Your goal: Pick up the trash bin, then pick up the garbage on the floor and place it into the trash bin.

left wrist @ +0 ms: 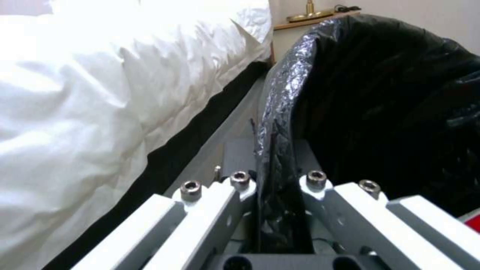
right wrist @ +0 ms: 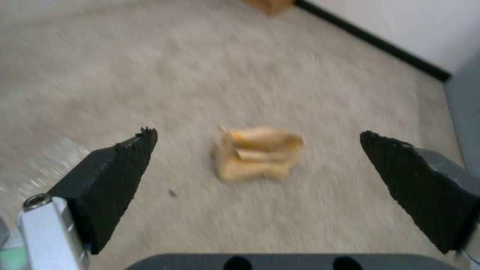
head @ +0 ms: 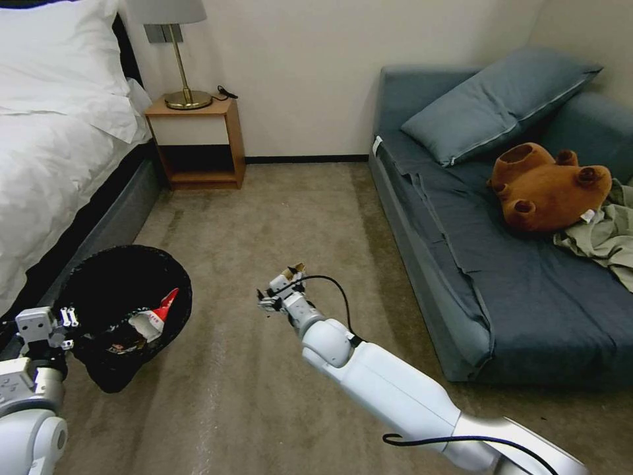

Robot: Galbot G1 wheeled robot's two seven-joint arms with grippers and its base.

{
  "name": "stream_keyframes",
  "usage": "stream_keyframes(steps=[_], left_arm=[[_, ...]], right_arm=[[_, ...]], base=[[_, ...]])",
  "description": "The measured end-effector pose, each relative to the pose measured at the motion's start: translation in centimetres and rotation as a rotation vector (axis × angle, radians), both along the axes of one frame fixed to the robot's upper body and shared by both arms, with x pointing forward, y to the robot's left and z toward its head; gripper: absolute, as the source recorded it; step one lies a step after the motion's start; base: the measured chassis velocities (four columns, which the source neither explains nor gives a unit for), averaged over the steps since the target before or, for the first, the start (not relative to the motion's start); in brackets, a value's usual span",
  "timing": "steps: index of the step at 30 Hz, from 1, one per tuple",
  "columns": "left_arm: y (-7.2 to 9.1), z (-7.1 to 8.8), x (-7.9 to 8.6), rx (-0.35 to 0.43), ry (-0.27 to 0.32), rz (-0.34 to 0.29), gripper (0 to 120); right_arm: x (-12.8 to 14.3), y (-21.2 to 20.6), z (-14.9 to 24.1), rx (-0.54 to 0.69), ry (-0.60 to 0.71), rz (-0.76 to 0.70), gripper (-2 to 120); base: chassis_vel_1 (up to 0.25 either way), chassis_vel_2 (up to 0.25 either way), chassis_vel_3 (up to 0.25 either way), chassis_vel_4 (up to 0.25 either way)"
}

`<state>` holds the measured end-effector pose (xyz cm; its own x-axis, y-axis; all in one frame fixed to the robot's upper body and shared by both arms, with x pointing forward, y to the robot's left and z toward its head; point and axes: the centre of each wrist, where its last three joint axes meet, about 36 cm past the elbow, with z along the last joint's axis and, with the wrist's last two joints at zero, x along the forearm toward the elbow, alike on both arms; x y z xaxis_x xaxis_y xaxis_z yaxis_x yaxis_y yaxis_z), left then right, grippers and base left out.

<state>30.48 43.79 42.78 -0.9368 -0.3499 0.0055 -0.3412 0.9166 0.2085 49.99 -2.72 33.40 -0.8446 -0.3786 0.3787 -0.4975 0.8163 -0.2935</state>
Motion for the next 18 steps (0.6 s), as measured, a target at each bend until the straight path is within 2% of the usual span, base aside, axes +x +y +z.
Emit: stream_keyframes(steps=[6,15,18], left_arm=[[0.1,-0.1,-0.3,-0.001,0.004,-0.007,4],[0.7,0.2,-0.7,0.002,-0.004,-0.003,4],[1.3,-0.3,-1.2,0.006,-0.008,-0.003,4]], right_arm=[[0.4,-1.2,-2.2,-0.028,0.053,-0.050,100],[0.1,-0.9,-2.5,-0.026,0.068,-0.050,100],[-0.6,-0.4,-3.0,-0.030,0.077,-0.037,100]], base=[[0.000,0.000,0.000,0.000],[0.000,0.000,0.000,0.000],[0.000,0.000,0.000,0.000]])
